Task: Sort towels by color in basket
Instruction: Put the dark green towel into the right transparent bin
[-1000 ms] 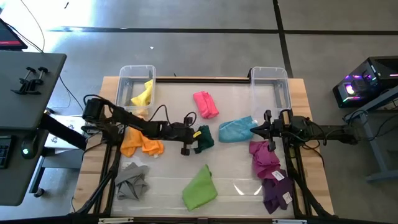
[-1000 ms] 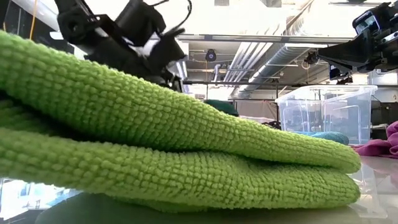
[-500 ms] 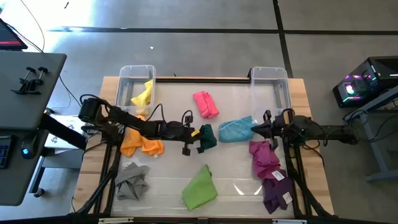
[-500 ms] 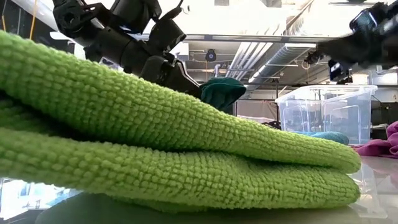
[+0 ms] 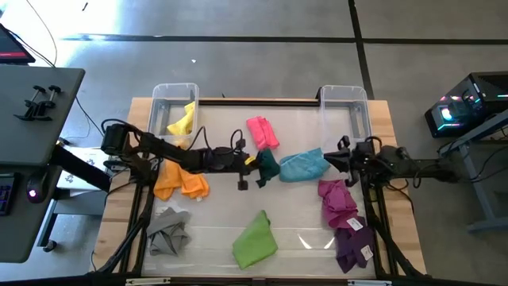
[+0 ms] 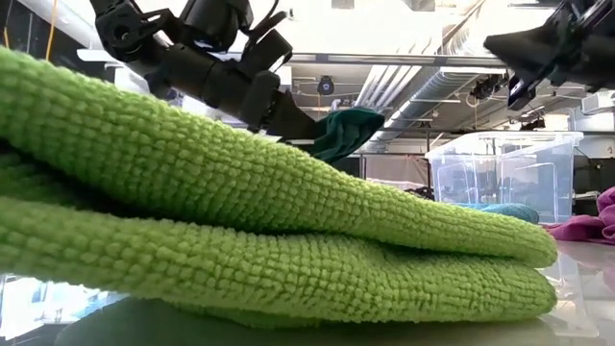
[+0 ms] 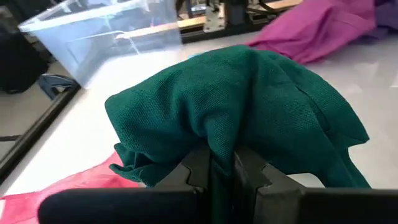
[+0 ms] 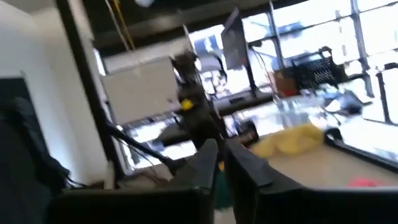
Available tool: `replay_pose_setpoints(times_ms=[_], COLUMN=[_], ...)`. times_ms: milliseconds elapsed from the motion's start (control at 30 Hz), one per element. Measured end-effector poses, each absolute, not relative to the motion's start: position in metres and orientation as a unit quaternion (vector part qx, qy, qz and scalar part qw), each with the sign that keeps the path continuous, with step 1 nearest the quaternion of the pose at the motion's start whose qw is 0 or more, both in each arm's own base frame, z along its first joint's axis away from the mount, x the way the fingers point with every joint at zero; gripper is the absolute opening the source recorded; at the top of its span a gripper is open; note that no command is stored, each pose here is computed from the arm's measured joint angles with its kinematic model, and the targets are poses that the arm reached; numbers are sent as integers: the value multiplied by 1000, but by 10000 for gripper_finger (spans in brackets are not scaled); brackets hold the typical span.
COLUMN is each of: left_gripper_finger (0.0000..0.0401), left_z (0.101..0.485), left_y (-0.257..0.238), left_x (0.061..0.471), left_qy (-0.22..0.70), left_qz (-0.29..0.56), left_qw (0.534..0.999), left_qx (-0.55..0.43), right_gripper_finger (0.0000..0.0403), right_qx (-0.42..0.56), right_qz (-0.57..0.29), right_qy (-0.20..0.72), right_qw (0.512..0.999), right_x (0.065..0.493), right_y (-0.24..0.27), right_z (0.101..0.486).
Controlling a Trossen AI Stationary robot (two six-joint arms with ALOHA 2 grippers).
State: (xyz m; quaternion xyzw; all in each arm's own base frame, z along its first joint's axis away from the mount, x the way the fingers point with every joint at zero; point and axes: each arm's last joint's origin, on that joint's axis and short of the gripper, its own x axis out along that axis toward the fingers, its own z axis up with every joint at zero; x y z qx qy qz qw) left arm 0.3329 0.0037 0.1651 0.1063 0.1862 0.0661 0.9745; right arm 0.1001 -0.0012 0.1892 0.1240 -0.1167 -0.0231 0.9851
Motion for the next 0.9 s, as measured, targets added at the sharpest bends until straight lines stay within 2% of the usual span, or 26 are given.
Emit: replay_pose_setpoints(times_ms=[167,300,433,667,900], left_gripper_finger=[21,21,21,21,21], left_z=[170,172,174,176,175], left_y=[6,7,7,7,7], left_x=[336,337,337,338,338], left_qy=[177,174,162,154,158], left_qz=[78,84,100,100,99], left_qw=[975,973,974,974,972], left_qx=[113,129,126,133,144], right_gripper_finger=[123,201,249,249,216], right_qx=[129,84,44,5,2], right_qz=[-44,-52,-55,-42,-75], right_qy=[-68,-23,21,107,118], right_qw=[988,995,997,993,990], right_x=[114,130,156,215,266], right_y=[-2,-2,-1,0,-1], right_z=[181,177,184,186,186])
